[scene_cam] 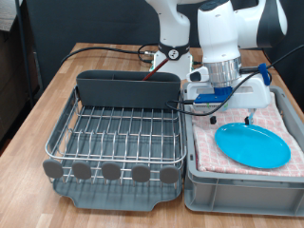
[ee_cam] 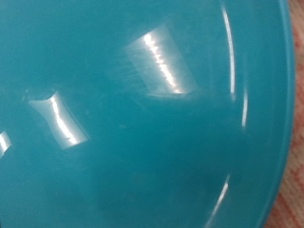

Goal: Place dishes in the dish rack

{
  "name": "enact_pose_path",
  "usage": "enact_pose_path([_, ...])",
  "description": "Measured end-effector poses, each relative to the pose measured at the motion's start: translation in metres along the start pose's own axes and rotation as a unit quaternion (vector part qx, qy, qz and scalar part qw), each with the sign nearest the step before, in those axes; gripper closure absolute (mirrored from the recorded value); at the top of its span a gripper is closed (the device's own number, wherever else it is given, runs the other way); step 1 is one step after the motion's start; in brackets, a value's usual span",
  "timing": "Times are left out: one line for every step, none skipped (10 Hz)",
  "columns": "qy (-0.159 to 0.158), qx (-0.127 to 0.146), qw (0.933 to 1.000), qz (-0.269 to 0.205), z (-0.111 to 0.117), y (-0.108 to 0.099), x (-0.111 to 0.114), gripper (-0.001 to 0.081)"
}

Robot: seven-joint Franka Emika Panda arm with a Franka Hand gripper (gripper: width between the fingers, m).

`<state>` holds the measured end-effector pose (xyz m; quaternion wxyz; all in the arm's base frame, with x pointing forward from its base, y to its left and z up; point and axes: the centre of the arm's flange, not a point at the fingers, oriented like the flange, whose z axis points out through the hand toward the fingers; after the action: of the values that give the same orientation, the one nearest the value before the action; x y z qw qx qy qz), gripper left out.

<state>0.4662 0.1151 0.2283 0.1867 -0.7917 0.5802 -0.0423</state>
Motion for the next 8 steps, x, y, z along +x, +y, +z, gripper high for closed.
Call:
enact_pose_path([-0.002, 0.003, 1.0000, -0.003, 0.0004, -0.0008, 0.0012, 0.0004])
enact_pose_path([-0.003, 0.005, 1.0000, -0.003, 0.0010, -0.0019, 0.0020, 0.0004])
enact_pose_path([-0.003, 0.005, 1.0000, -0.003, 0.0019, -0.0030, 0.0024, 0.0004])
enact_pose_path([-0.004, 0.005, 1.0000, -0.003, 0.0030, -0.0038, 0.0026, 0.0004])
enact_pose_path([-0.005, 0.005, 1.0000, -0.002, 0.0045, -0.0043, 0.0031, 0.0004])
enact_pose_path([-0.007, 0.007, 0.9999, -0.003, 0.0060, -0.0054, 0.0034, 0.0004])
enact_pose_path([-0.009, 0.010, 0.9999, -0.005, 0.0073, -0.0067, 0.0033, 0.0004])
enact_pose_path([-0.012, 0.013, 0.9998, -0.006, 0.0082, -0.0079, 0.0032, 0.0004])
